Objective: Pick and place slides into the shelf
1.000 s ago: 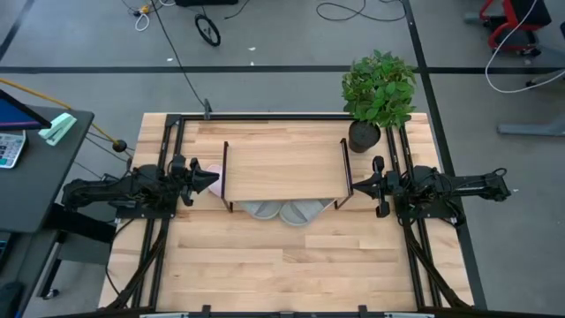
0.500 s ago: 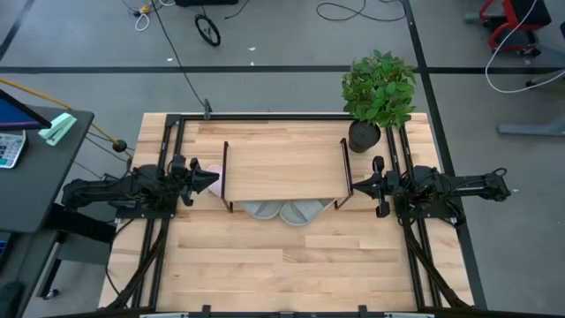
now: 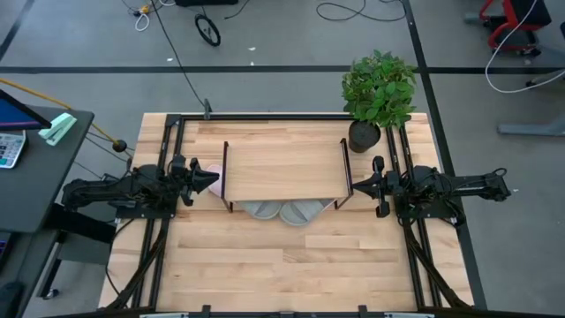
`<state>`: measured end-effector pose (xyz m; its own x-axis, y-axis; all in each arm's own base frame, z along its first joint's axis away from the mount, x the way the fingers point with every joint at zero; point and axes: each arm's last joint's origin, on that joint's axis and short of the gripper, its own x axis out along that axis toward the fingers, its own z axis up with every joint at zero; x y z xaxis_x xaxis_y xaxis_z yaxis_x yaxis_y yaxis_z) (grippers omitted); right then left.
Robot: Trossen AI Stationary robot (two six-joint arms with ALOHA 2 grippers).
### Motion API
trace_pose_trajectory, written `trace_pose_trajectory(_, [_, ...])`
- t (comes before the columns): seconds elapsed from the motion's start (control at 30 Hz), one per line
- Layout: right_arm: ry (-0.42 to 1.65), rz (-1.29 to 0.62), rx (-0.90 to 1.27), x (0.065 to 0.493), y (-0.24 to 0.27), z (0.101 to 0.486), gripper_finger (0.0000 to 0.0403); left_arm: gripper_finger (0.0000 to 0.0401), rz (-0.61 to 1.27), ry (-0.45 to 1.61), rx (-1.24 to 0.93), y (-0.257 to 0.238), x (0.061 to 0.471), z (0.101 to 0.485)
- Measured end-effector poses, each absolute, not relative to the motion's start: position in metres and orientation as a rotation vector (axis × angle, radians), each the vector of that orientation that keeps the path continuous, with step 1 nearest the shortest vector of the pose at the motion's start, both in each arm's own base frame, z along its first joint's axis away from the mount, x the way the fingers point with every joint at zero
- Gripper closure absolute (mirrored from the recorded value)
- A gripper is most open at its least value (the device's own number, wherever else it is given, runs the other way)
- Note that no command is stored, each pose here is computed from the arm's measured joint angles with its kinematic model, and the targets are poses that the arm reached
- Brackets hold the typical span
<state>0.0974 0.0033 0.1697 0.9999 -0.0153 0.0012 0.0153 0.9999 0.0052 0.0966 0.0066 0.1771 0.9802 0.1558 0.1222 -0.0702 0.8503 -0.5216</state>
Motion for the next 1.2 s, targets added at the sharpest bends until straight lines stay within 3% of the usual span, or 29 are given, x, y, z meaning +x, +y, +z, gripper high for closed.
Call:
trace_pose_trajectory(0.8, [-0.004,-0.015,0.006,0.0974,0.0033,0.1699,0.038,0.0351,0.158,-0.177,-0.571,0.0078,0.0963,0.1771])
trace_pose_trajectory(1.2, [-0.025,-0.034,0.276,0.0975,0.0027,0.1715,0.038,0.0349,0.194,-0.188,-0.546,0.0088,0.0961,0.1775])
